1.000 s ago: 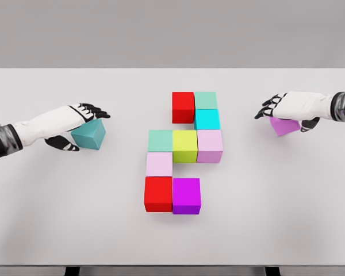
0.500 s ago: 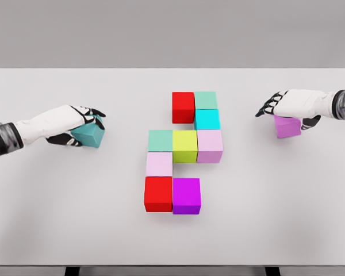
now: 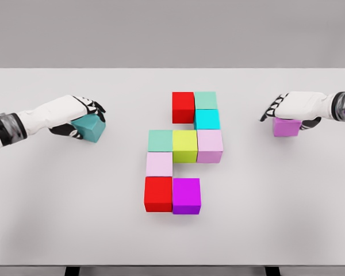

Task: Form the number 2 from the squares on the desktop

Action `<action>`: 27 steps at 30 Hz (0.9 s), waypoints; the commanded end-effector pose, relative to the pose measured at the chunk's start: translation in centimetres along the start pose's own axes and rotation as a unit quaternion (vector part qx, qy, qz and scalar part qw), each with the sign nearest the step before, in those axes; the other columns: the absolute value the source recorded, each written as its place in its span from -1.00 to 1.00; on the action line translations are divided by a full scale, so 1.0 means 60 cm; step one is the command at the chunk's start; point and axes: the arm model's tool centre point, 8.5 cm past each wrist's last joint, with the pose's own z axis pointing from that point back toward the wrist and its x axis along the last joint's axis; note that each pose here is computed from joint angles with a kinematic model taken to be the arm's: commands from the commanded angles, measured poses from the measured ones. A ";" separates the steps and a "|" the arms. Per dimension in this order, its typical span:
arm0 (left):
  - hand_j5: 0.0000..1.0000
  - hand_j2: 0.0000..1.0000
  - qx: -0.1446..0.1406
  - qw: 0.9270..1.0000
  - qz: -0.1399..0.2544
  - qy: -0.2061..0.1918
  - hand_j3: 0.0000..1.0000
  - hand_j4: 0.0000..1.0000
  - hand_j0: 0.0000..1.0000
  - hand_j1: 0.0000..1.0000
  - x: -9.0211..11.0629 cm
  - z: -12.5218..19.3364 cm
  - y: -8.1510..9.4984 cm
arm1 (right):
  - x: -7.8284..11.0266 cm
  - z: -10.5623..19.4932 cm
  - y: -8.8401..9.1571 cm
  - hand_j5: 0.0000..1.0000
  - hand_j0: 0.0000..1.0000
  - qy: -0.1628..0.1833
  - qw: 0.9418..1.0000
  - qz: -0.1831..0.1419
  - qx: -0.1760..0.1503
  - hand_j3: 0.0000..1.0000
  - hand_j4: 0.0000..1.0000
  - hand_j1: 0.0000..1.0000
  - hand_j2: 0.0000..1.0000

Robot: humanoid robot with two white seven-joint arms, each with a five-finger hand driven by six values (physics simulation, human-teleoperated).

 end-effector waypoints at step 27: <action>0.23 0.23 0.023 1.000 0.010 -0.010 0.23 0.23 0.23 0.23 0.006 -0.086 0.041 | 0.056 0.113 -0.015 0.12 0.12 -0.020 0.996 0.005 -0.082 0.12 0.12 0.12 0.12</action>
